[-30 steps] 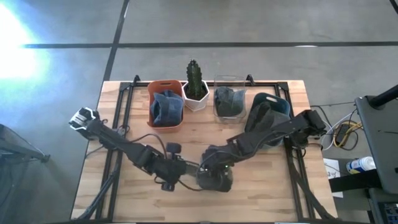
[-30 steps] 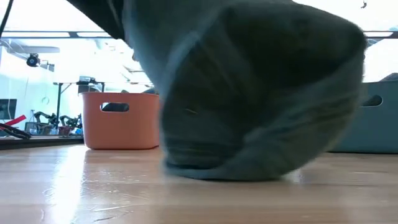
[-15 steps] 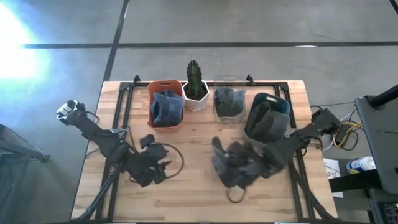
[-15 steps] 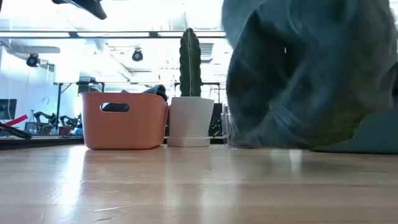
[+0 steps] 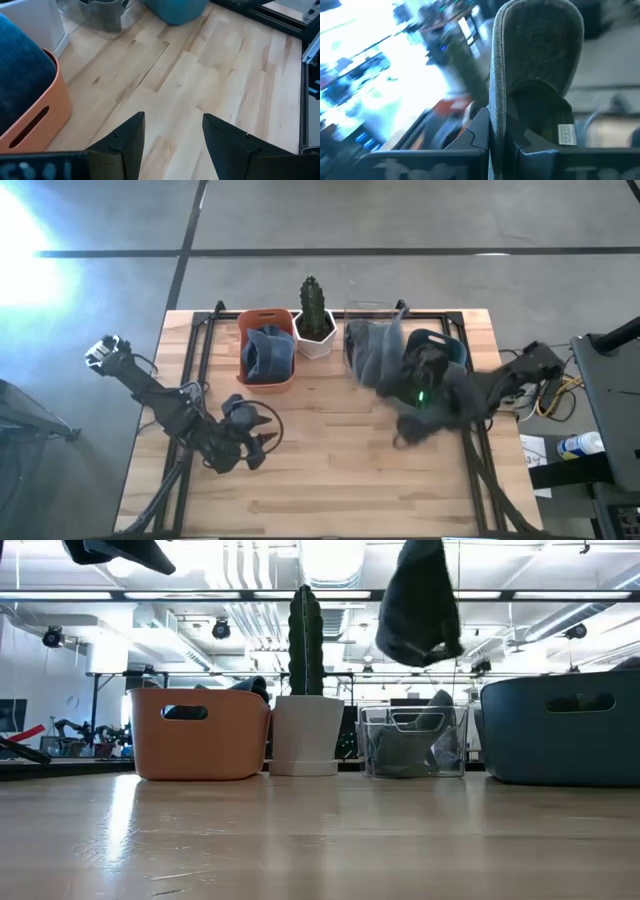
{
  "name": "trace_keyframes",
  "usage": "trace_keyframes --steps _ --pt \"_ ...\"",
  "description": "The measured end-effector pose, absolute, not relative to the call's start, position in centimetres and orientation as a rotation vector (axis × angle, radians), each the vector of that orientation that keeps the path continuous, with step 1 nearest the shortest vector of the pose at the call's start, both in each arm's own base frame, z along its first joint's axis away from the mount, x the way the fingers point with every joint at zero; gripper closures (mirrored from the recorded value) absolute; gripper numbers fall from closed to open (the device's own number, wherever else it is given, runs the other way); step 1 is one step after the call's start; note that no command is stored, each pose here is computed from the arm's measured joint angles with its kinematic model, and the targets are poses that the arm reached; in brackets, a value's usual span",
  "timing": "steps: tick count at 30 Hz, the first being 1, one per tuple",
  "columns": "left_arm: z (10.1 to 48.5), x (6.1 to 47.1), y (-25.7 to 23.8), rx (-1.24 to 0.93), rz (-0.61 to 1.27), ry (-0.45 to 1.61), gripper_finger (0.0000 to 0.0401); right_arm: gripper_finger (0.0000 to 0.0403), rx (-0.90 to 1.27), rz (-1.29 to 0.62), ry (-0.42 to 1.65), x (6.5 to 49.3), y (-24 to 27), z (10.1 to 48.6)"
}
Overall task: Pick & Place hat
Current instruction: Put the gray cap into the transparent bin
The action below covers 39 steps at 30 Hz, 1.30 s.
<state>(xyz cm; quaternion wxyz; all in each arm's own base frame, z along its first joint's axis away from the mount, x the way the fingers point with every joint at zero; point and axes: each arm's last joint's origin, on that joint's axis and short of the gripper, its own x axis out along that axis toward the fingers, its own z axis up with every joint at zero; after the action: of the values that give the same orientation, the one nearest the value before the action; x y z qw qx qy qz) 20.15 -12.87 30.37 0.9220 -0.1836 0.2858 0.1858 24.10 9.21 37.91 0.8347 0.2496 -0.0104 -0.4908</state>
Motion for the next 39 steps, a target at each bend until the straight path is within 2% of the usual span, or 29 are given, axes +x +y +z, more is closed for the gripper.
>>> trace_keyframes --steps 5,11,15,18,20,24,33,39 --pt "30.3 20.2 -13.0 -0.378 0.380 0.590 0.0208 0.0390 0.456 -1.190 -0.046 22.7 4.2 39.3" --pt "30.1 20.3 -13.1 -0.368 0.381 0.597 0.0208 0.0390 0.519 -1.274 -0.098 20.8 0.9 39.6" --pt "30.0 20.4 -13.1 -0.339 0.379 0.598 0.0208 0.0390 0.610 -1.121 -0.120 21.6 0.7 39.8" --pt "30.1 20.4 -13.0 -0.319 0.386 0.588 0.0208 0.0390 0.549 -0.897 -0.134 22.7 0.4 40.0" --pt "30.1 20.4 -13.0 -0.315 0.386 0.588 0.0208 0.0390 0.529 -0.834 -0.200 22.6 -0.3 39.7" --pt "30.1 20.4 -13.0 -0.326 0.382 0.593 0.0208 0.0390 0.602 -0.930 -0.261 20.6 -2.5 37.1" --pt "30.0 20.3 -13.1 -0.347 0.383 0.592 0.0208 0.0390 0.783 -0.769 -0.340 19.1 -6.0 29.2" --pt "30.0 20.3 -13.1 -0.351 0.385 0.593 0.0208 0.0390 0.851 -0.931 -0.230 19.1 -6.2 24.2"
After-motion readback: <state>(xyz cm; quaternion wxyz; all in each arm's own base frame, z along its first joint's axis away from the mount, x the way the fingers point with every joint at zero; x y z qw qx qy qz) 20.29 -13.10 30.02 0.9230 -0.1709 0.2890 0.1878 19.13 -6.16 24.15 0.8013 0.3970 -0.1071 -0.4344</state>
